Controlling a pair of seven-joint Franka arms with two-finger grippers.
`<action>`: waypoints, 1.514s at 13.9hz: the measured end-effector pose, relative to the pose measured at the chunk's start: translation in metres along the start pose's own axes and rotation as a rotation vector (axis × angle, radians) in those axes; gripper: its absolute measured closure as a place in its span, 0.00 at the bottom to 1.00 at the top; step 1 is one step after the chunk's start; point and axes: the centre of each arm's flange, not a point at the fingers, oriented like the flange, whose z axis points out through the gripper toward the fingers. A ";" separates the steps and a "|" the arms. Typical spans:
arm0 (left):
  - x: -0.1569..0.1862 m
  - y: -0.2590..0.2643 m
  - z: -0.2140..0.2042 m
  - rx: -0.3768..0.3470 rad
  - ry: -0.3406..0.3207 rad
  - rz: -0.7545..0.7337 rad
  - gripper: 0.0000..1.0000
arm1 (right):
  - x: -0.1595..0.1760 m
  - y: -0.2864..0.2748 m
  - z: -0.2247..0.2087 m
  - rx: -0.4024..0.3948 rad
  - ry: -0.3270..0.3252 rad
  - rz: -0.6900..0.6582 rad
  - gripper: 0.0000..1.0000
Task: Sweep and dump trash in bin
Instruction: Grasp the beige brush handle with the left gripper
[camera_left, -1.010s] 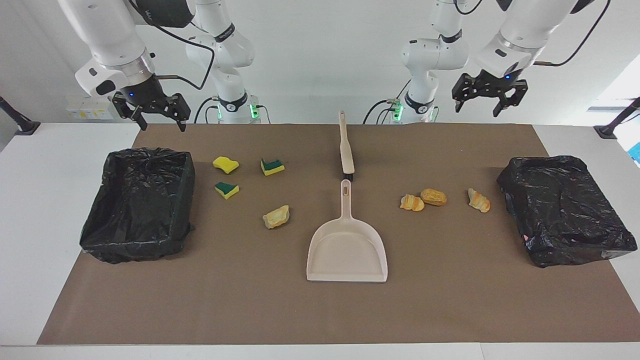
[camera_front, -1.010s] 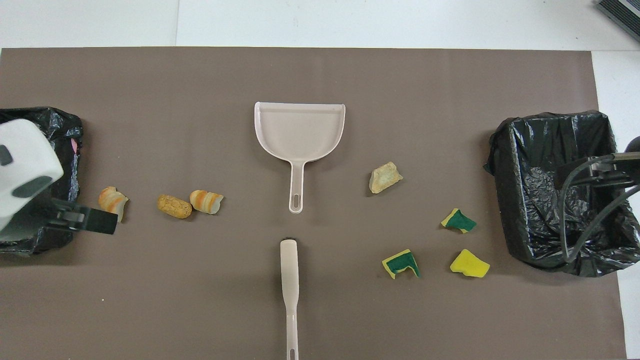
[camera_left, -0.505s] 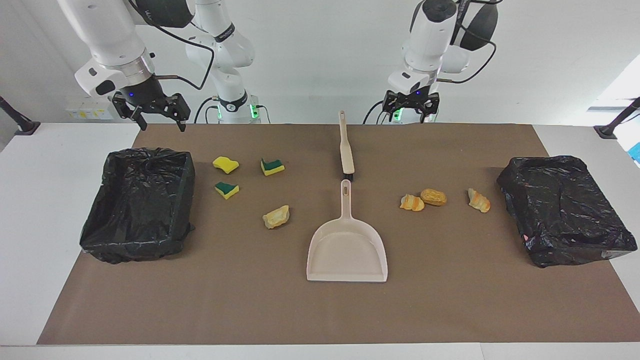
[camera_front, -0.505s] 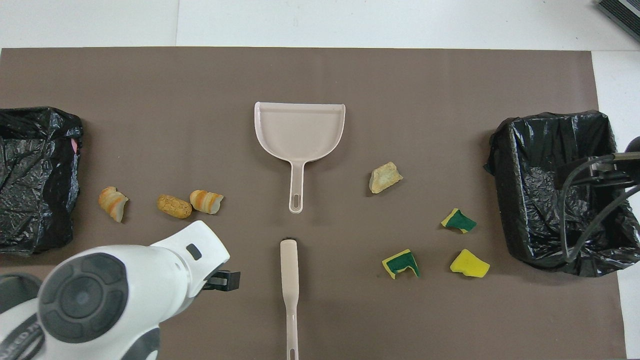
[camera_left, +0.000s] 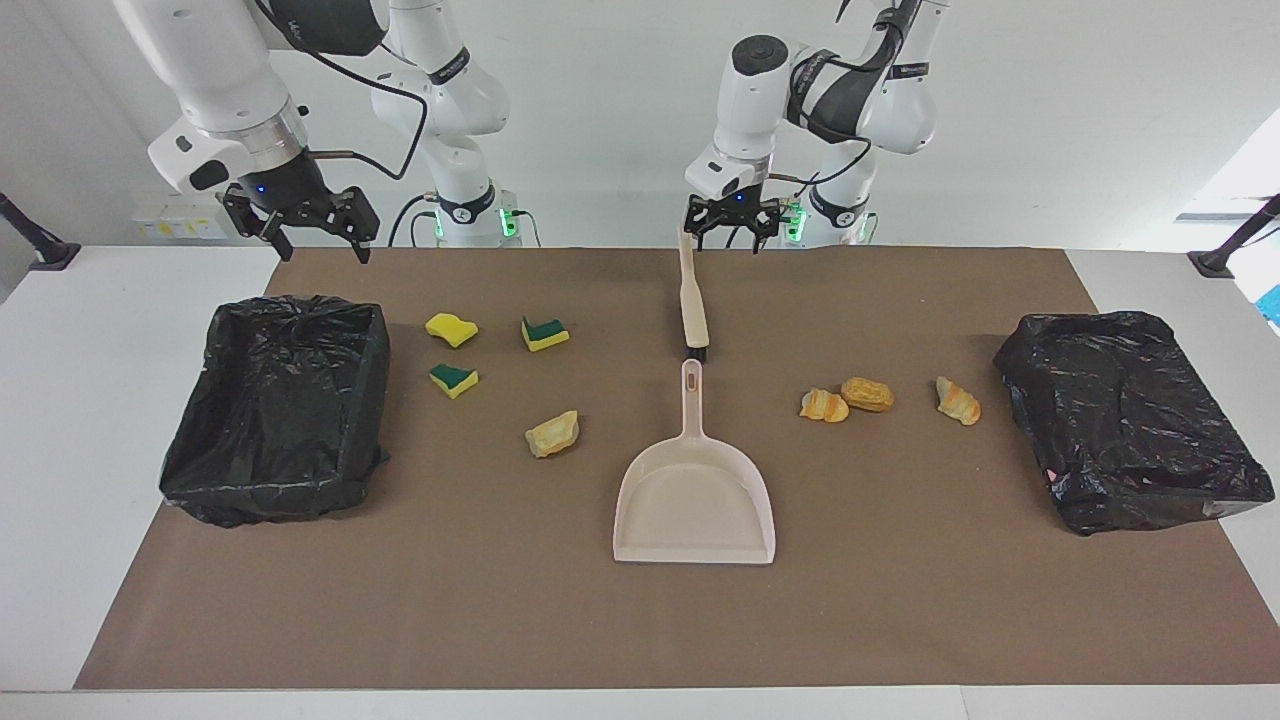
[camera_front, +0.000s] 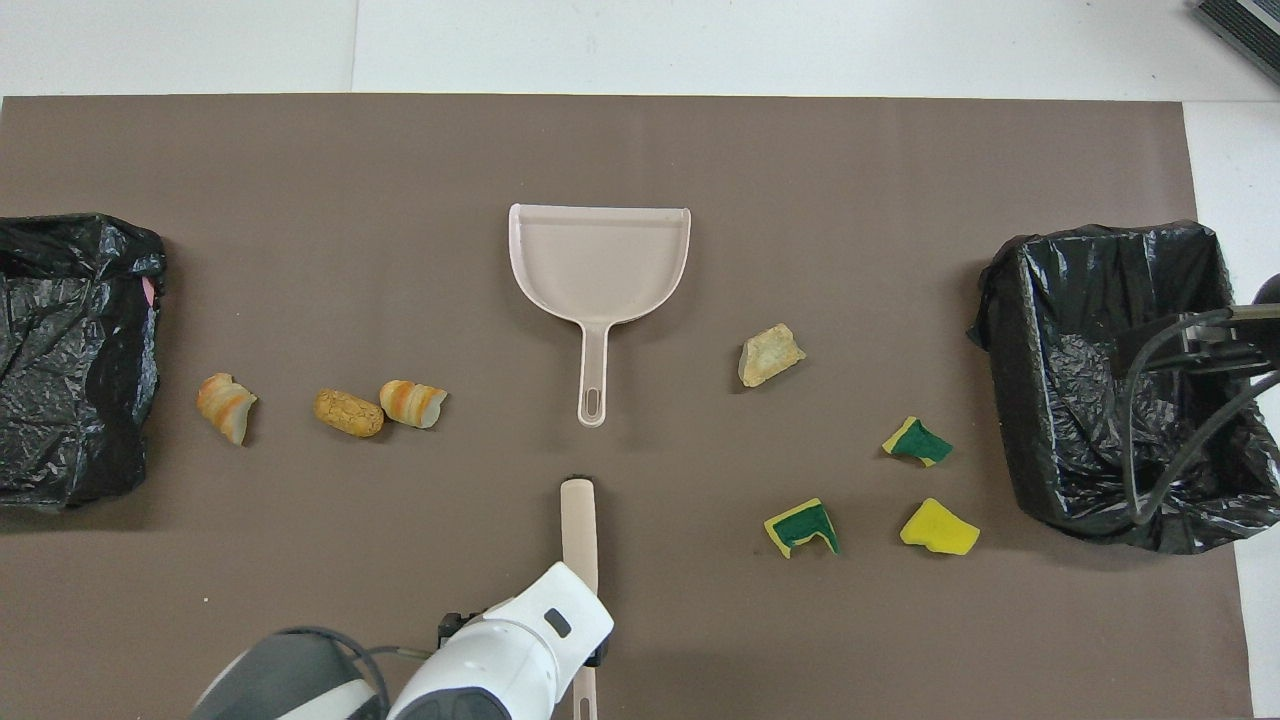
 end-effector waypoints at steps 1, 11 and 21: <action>-0.014 0.011 0.014 -0.001 0.000 -0.008 0.00 | 0.000 0.001 0.000 0.000 0.000 0.001 0.00; -0.053 0.047 0.076 0.030 -0.032 -0.021 0.44 | 0.000 0.005 0.000 0.001 0.000 0.009 0.00; -0.007 0.020 0.045 0.155 -0.075 -0.109 0.74 | 0.011 -0.063 0.025 0.064 0.055 -0.109 0.00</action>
